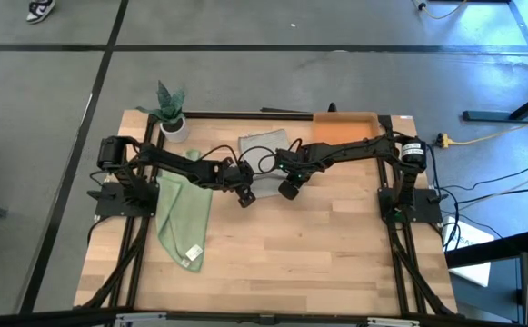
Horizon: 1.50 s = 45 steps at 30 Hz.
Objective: Roll microfiber towels into tight, uniform cylinder then place into a basket
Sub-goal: Roll the gray microfiber towel
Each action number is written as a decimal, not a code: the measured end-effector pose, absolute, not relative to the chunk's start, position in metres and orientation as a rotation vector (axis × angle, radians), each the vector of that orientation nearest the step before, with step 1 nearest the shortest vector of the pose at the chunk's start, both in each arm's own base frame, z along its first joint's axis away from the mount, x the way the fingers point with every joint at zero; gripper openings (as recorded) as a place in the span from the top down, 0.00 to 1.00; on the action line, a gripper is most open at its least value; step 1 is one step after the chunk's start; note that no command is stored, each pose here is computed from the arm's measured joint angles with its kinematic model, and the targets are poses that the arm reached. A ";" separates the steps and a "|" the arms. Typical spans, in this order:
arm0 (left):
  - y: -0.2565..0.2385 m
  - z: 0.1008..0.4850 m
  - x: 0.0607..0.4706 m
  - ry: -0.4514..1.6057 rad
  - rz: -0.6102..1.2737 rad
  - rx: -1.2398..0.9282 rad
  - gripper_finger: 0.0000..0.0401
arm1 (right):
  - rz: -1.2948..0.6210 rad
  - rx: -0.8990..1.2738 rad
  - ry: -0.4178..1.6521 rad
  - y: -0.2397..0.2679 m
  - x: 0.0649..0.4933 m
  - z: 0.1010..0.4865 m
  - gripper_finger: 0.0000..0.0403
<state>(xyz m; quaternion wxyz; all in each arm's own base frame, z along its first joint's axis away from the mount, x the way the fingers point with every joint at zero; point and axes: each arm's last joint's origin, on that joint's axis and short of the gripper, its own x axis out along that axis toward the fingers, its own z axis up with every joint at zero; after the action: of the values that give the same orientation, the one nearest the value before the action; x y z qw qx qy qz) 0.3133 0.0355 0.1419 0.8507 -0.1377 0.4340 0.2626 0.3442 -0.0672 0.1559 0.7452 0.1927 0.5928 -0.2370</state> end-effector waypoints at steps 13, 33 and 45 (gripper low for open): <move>0.036 0.142 0.314 0.911 0.553 -0.291 1.00 | -0.537 0.534 1.290 -0.085 0.346 0.178 0.57; 0.036 0.142 0.313 0.914 0.553 -0.293 1.00 | -0.151 0.560 1.085 -0.075 0.360 0.165 0.57; 0.035 0.142 0.313 0.916 0.542 -0.300 1.00 | -0.196 0.510 1.084 -0.082 0.344 0.136 0.57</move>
<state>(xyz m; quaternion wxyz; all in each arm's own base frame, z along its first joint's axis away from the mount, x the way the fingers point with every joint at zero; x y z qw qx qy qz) 0.3134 0.0353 0.1419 0.8509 -0.1423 0.4351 0.2575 0.3443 -0.0824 0.1359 0.8213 0.2397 0.5094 -0.0922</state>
